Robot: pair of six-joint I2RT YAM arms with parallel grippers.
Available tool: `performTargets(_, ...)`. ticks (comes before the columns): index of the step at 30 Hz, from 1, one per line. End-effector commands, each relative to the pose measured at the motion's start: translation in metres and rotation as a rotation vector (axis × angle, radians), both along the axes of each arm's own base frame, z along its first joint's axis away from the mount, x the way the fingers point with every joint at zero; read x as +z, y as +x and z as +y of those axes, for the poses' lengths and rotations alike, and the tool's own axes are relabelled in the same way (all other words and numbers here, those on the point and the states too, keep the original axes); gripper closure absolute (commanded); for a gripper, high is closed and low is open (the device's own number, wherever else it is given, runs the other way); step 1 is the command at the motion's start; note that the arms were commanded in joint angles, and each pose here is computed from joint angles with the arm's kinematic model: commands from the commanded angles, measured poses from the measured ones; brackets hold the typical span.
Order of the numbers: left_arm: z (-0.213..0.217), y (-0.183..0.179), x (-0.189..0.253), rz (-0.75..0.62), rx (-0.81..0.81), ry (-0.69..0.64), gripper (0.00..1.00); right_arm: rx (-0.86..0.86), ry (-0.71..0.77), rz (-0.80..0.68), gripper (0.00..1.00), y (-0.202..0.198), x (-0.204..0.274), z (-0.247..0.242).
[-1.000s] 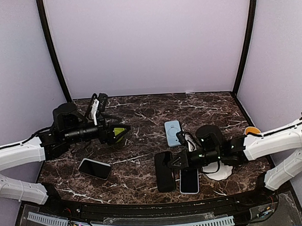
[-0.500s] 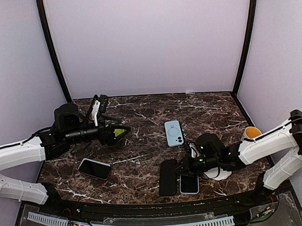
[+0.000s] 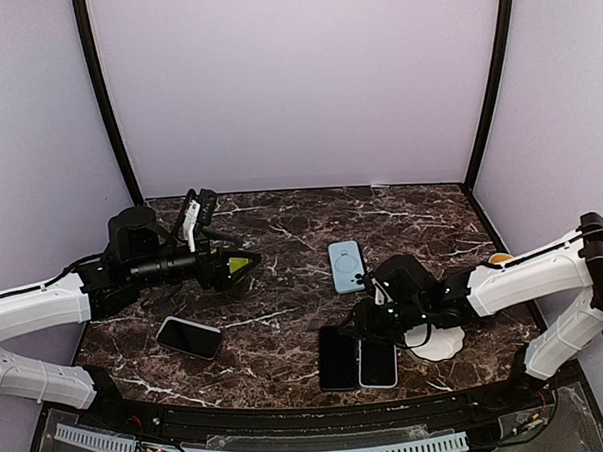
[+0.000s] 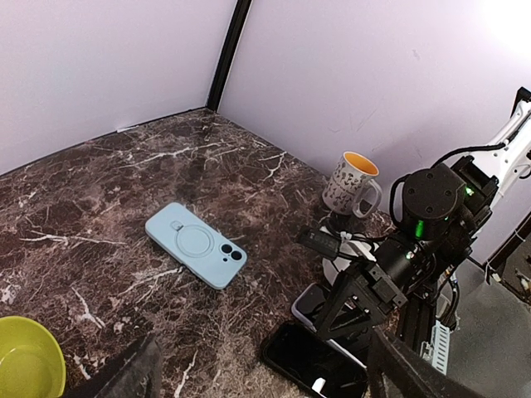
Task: Put the phone into the phone case
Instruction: Place the phone with the phone case at the center of the board, then pick up the phone case from the phone case.
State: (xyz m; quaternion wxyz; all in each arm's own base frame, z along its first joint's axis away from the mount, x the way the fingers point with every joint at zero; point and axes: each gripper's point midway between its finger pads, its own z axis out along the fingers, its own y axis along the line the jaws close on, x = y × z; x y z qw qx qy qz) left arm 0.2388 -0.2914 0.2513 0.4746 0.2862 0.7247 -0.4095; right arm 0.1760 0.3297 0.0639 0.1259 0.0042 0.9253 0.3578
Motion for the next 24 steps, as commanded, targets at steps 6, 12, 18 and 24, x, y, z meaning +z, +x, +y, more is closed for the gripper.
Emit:
performTargets(6, -0.001, 0.004, 0.013, -0.022, 0.003, -0.011, 0.13, 0.007, -0.137, -0.146, 0.62, 0.014, 0.030, 0.003)
performTargets(12, 0.003, 0.009, 0.007, -0.018, 0.035, 0.015, 0.13, -0.112, -0.483, -0.431, 0.58, 0.053, 0.081, -0.025)
performTargets(18, 0.015, 0.028, -0.025, 0.029, 0.145, 0.163, 0.09, -0.080, -0.784, -0.569, 0.14, 0.070, 0.097, -0.024)
performTargets(24, 0.060, 0.062, -0.069, 0.178, 0.398, 0.495, 0.01, -0.009, -0.774, -0.621, 0.01, 0.087, 0.092, -0.003)
